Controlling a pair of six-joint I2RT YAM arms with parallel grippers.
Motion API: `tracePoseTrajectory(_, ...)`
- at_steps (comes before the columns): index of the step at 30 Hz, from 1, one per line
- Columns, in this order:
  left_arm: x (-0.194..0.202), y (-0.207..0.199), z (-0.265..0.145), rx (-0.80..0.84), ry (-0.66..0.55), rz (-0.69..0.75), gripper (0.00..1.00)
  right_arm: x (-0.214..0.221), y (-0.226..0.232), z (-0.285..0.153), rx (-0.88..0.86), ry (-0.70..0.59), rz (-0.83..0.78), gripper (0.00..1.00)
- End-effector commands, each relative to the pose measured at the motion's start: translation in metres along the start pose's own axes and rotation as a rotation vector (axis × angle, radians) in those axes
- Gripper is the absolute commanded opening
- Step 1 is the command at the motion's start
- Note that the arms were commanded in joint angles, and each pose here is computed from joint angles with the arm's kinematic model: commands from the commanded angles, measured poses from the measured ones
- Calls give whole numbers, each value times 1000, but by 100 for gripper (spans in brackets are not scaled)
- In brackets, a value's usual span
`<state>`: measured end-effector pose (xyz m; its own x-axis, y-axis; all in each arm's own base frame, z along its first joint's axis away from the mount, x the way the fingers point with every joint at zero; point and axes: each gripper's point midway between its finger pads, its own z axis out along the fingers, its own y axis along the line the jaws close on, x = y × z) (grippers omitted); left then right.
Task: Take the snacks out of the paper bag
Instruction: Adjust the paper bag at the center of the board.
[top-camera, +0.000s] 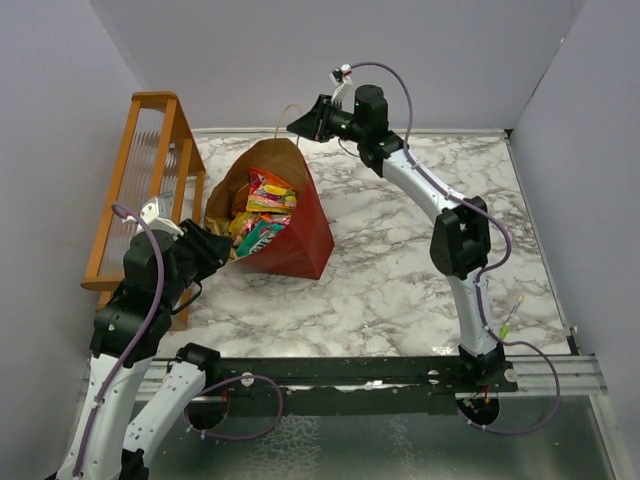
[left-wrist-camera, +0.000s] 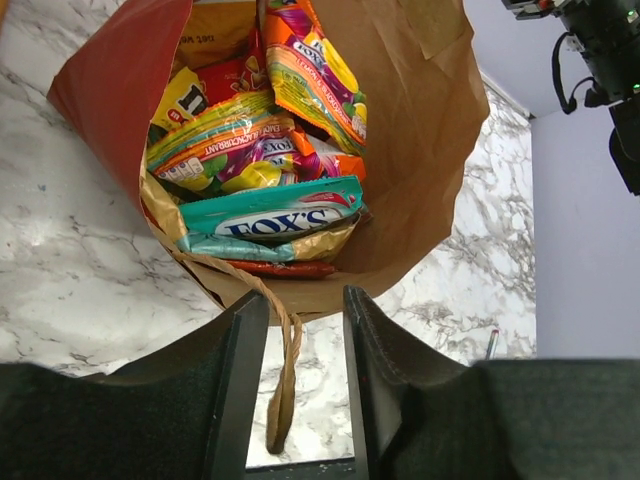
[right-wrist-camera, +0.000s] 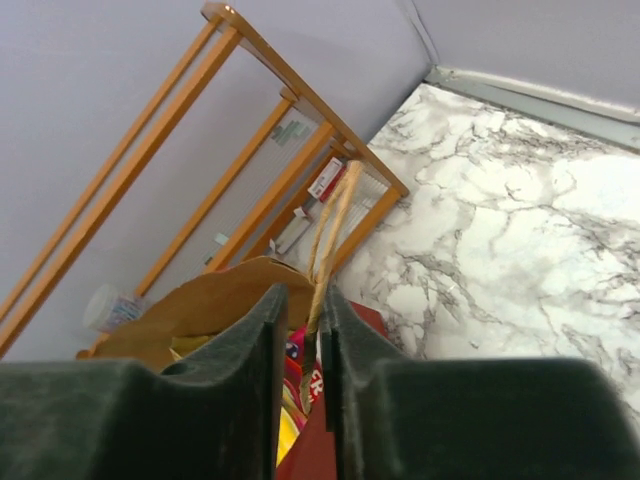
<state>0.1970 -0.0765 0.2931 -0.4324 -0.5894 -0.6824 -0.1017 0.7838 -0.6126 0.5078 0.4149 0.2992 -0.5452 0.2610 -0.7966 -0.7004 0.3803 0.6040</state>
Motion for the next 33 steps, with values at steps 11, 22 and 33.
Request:
tracePoseTrajectory(11,-30,-32,31,47,-58,-56,8,-13,46,-104,196,-106,-43,1)
tracePoseTrajectory(22,-63,-70,76,80,-51,127,0,50,95,-201,203,-12,60,2)
tracePoseTrajectory(33,-79,-111,103,188,25,251,0,89,147,-258,64,57,94,11)
